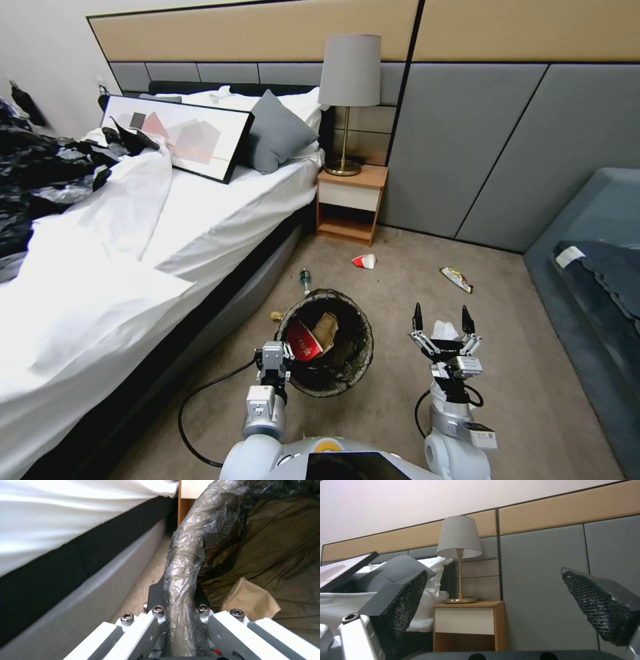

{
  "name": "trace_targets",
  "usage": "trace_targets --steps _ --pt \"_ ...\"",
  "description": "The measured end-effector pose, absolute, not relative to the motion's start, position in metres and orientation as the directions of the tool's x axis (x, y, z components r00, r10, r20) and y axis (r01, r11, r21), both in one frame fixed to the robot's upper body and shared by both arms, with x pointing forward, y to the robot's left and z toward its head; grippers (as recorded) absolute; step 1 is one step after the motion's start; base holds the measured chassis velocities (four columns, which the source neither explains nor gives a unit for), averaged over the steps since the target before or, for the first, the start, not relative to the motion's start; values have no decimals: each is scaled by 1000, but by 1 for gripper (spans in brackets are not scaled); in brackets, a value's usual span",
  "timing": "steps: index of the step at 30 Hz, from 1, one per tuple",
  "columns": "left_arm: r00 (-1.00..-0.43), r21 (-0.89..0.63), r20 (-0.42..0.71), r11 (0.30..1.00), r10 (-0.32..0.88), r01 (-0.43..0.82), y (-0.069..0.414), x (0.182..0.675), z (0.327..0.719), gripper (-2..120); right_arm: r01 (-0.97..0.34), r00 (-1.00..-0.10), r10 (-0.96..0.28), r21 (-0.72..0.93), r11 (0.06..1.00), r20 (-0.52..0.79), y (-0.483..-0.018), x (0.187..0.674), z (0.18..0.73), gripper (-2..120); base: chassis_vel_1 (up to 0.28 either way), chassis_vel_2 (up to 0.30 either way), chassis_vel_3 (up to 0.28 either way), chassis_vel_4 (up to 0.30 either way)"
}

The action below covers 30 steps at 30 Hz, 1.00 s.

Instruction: Pick up the trash bin, then pick up the garbage from the floor and place it into the trash bin.

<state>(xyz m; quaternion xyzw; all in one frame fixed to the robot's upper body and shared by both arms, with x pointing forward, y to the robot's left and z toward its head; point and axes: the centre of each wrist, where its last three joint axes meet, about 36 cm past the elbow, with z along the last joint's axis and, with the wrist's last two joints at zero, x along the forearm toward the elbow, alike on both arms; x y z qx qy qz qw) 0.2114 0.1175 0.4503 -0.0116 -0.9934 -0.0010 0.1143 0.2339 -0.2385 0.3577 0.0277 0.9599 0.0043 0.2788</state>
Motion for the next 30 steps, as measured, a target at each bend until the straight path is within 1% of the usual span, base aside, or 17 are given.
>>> trace_targets --steps 7,17,22,30 --pt "-973 0 228 1000 23 23 117 212 449 0 38 -822 32 1 999 -569 -243 240 357 100 -151 168 170 -158" --pt "-974 4 227 1000 22 24 117 211 450 0 48 -812 15 -42 998 -584 -254 245 361 100 -4 9 10 -13" --pt "-974 9 227 1000 22 24 118 211 449 0 77 -816 37 -45 996 -577 -259 248 366 100 0 0 0 0" --pt "-973 14 228 1000 23 27 118 211 448 0 180 -818 132 -32 983 -560 -277 270 379 100 0 0 0 0"
